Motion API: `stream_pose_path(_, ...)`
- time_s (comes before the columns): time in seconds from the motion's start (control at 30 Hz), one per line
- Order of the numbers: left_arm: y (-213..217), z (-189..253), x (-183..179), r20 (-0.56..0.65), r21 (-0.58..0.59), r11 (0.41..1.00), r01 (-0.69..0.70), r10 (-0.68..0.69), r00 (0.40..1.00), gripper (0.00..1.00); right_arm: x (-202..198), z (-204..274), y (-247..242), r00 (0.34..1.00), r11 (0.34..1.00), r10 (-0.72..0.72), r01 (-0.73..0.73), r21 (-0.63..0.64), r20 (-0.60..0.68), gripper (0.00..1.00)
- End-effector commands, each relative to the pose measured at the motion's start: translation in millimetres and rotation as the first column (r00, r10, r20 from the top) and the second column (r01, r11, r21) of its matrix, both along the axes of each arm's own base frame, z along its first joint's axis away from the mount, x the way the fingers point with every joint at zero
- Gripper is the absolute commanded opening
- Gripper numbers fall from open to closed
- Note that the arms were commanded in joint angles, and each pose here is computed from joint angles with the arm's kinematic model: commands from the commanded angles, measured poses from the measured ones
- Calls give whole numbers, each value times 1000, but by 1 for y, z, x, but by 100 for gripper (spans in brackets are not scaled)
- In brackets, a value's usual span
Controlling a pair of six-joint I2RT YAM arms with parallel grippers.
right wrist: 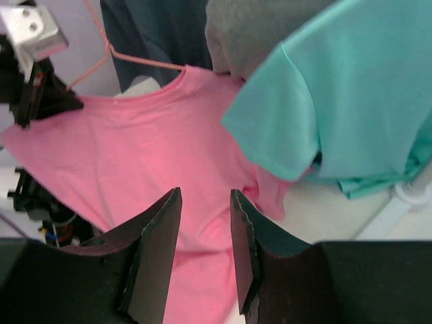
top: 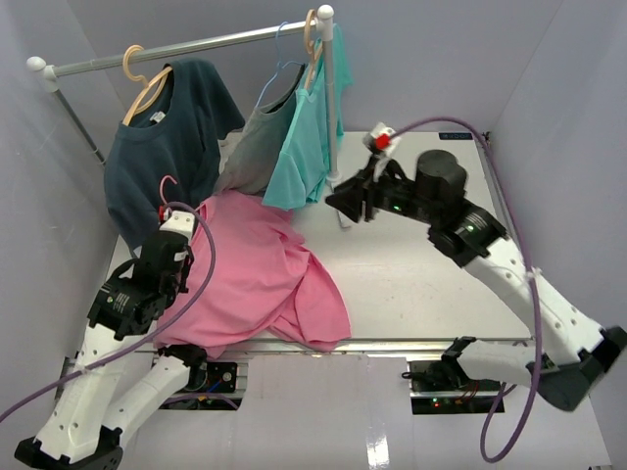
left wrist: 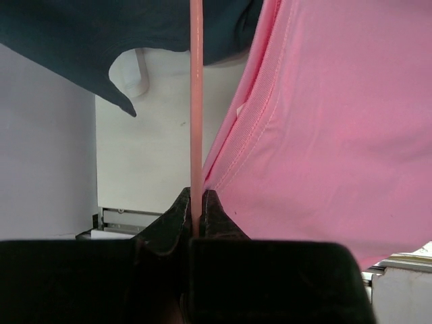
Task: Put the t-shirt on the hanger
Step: Place the hanger at the clothesline.
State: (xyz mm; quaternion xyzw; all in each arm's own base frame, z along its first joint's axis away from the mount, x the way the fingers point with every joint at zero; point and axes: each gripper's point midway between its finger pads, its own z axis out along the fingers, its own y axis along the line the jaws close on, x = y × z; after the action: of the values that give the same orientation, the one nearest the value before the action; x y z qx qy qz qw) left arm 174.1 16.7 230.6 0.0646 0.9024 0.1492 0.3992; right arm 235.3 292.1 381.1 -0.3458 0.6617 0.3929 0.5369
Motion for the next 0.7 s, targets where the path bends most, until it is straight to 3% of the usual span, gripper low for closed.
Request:
stream_pose_path(0.0,-8,26,10,124,-40,998,40,-35,992,0,25,50,36,985,985,-142,130,117,96,40)
stream_pose_path(0.23,-27,21,9,101,-65,986,152,-145,984,0,6,93,105,950,969,-146,81,232,277,37)
stream_pose_path(0.3,-33,18,9,97,-65,982,180,-173,980,0,13,95,121,936,961,-188,112,253,297,41)
stream_pose_path(0.33,-34,18,9,96,-64,980,186,-180,979,0,25,90,127,936,948,-241,171,267,258,48)
stream_pose_path(0.4,-33,20,8,99,-64,981,182,-175,980,0,36,88,135,933,931,-288,220,292,214,50)
stream_pose_path(0.57,-32,26,5,126,-72,980,188,-178,976,0,66,72,154,891,869,-435,376,322,132,53)
stream_pose_path(0.67,-33,27,4,137,-75,978,196,-185,973,0,90,52,156,823,802,-563,522,291,73,53)
